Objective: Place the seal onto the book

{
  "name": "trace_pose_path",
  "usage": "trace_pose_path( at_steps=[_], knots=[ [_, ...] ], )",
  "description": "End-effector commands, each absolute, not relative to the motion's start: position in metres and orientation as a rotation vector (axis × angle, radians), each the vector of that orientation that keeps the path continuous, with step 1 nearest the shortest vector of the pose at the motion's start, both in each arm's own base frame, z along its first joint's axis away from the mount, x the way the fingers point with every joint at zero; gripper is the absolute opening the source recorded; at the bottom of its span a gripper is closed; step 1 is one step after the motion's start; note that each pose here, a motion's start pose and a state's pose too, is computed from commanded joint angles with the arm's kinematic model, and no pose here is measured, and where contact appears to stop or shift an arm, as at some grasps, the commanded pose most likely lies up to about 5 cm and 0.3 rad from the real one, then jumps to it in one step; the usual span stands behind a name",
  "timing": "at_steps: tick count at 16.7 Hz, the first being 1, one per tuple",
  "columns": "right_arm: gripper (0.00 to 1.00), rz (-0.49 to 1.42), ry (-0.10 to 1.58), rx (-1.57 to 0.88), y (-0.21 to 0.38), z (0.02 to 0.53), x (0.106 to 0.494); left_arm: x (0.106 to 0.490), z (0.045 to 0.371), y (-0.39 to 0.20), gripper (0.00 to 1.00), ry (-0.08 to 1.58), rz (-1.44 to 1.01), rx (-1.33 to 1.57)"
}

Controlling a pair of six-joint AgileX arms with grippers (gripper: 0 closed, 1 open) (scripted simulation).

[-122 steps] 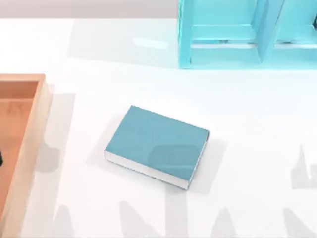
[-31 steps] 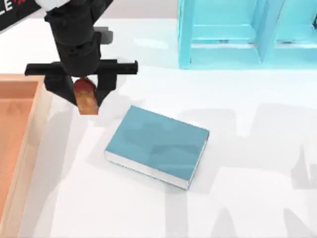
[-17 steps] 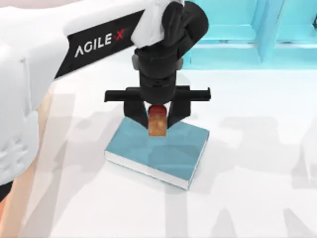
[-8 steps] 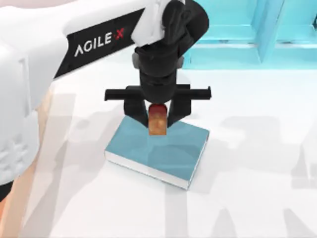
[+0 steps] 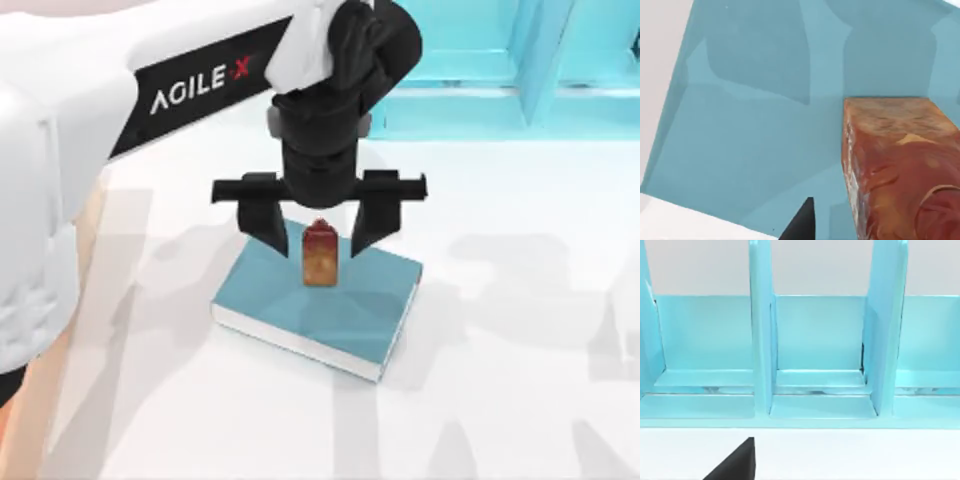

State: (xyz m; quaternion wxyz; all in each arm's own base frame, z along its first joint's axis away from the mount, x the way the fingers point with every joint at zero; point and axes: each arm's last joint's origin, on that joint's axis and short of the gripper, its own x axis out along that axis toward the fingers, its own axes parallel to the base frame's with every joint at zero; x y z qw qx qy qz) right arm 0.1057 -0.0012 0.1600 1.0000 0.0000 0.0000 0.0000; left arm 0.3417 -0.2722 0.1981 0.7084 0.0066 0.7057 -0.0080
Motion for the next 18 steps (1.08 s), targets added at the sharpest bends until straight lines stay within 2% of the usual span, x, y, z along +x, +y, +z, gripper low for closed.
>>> trace_pose_path(
  at_steps=[1, 2, 11, 18],
  knots=[
    [1.0, 0.0, 0.0, 0.0, -0.001, 0.16, 0.106, 0.342, 0.198, -0.272, 0.98, 1.567, -0.018, 0.015],
    [1.0, 0.0, 0.0, 0.0, -0.001, 0.16, 0.106, 0.342, 0.198, -0.272, 1.0, 1.567, -0.018, 0.015],
    [1.0, 0.0, 0.0, 0.0, -0.001, 0.16, 0.106, 0.342, 0.199, -0.272, 1.0, 1.568, -0.016, 0.014],
    [1.0, 0.0, 0.0, 0.0, -0.001, 0.16, 0.106, 0.342, 0.228, -0.272, 1.0, 1.567, -0.016, 0.014]
  ],
)
